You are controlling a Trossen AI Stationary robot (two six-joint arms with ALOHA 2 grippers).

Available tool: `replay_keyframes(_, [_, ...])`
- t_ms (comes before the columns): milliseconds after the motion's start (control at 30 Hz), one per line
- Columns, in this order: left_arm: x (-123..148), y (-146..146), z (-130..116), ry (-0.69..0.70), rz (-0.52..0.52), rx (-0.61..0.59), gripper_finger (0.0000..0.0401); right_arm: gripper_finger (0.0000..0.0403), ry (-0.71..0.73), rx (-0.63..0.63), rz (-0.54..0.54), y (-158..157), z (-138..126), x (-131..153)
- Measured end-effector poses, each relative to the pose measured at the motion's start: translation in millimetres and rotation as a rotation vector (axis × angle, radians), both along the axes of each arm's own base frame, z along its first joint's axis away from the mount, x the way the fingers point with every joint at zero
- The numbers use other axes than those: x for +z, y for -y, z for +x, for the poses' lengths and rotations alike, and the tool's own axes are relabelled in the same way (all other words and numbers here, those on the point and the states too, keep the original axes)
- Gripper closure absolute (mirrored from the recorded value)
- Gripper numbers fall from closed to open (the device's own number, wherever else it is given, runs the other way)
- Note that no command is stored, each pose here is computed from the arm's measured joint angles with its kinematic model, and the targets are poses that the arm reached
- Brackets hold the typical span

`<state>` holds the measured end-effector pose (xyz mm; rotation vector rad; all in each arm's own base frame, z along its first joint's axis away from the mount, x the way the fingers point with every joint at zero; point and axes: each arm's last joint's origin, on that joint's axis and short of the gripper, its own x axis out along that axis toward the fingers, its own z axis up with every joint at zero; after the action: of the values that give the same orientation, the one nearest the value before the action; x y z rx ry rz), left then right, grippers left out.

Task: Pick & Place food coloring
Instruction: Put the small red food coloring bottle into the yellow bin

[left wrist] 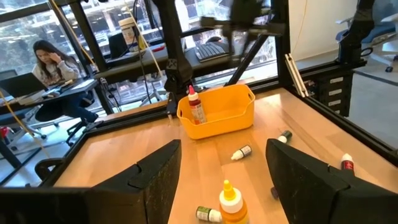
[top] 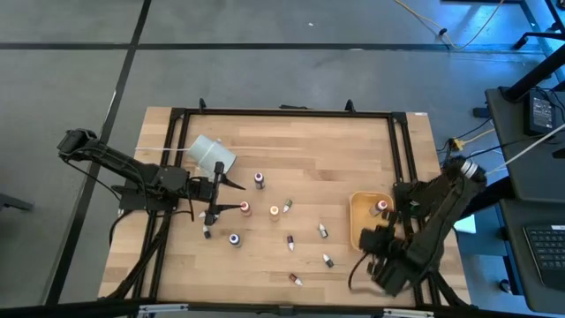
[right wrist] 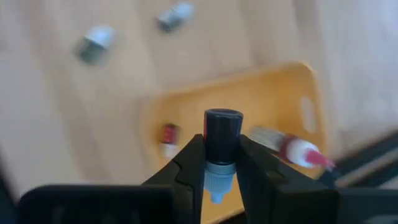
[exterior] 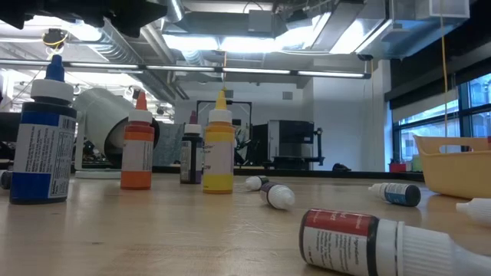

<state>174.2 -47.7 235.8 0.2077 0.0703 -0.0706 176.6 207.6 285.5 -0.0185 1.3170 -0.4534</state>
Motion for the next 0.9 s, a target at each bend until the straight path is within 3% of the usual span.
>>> replay_keyframes(300, [-0.4,0.0,0.0,-0.004,0.001,0.0,0.0174,0.0326,0.032,-0.074,0.214,47.2,-23.1,-48.0])
replay_keyframes(667, [-0.4,0.0,0.0,-0.004,0.001,0.0,0.0173,0.0325,0.005,-0.126,0.303,68.3,-30.5,-101.5])
replay_keyframes(900, [-0.4,0.0,0.0,-0.004,0.003,0.0,0.017,0.0312,0.033,-0.129,0.333,69.2,-30.5,-113.8])
